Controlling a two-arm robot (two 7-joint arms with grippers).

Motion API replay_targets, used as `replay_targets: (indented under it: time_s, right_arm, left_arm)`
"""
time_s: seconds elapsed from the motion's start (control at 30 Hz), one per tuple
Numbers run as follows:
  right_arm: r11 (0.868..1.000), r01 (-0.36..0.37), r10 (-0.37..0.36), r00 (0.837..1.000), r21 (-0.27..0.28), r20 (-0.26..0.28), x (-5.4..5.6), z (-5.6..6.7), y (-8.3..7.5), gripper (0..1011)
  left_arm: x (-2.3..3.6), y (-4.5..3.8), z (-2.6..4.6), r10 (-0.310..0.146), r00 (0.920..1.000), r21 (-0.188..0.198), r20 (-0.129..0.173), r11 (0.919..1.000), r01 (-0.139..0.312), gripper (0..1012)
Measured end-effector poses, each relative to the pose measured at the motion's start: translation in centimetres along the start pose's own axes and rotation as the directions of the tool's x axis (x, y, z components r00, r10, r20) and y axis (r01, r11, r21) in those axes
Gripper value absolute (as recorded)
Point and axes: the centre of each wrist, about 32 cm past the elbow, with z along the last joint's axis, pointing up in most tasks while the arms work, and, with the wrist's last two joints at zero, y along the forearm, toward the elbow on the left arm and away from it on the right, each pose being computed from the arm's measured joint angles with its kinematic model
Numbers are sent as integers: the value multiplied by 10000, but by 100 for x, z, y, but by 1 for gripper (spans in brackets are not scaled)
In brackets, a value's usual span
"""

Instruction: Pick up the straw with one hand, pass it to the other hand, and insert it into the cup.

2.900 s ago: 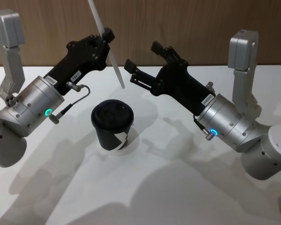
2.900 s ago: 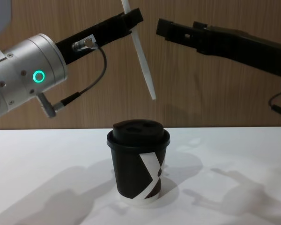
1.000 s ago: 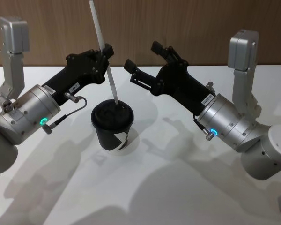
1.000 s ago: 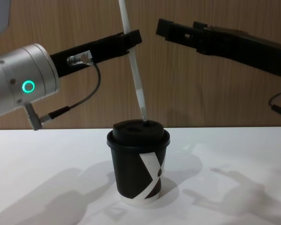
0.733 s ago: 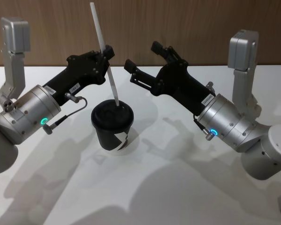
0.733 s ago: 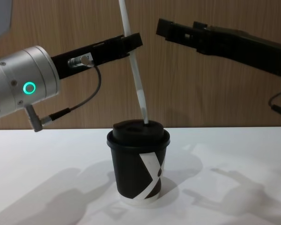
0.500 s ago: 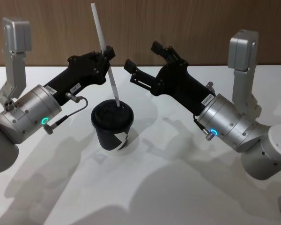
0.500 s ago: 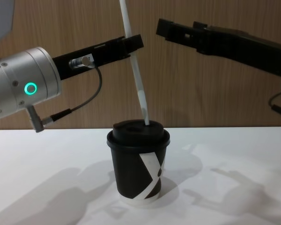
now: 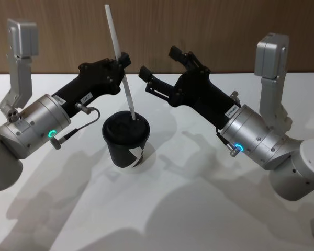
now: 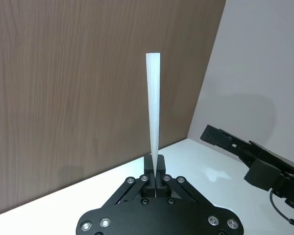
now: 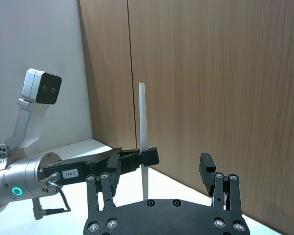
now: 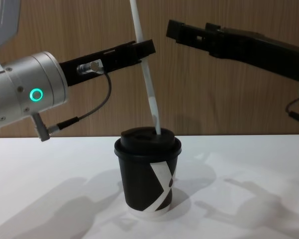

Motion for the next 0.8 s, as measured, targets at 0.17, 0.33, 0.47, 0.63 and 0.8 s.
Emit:
replay_targets:
  time_s: [0.17,0.33,0.47,0.63,0.8]
  right_arm:
    - [10000,0,0,10000,0,0,0,0,0,1001]
    - [10000,0,0,10000,0,0,0,0,0,1001]
    - [10000,-1,1,10000,1,0,0,0,0,1001]
    - [10000,-1,1,10000,0,0,0,0,0,1001]
    - [10000,-1,1,10000,0,0,0,0,0,1001]
  left_arm:
    - [5,-9,-5,-17,10000,128,-2,9999,17,5]
    - [7,-22,-14,-45,10000,282,3,9996,45,5]
    - [10,-29,-22,-67,10000,379,-8,9993,67,5]
    - [13,-37,-39,-96,9999,503,-41,9987,98,40]
    - [10,-38,-48,-111,9999,573,-47,9983,113,194]
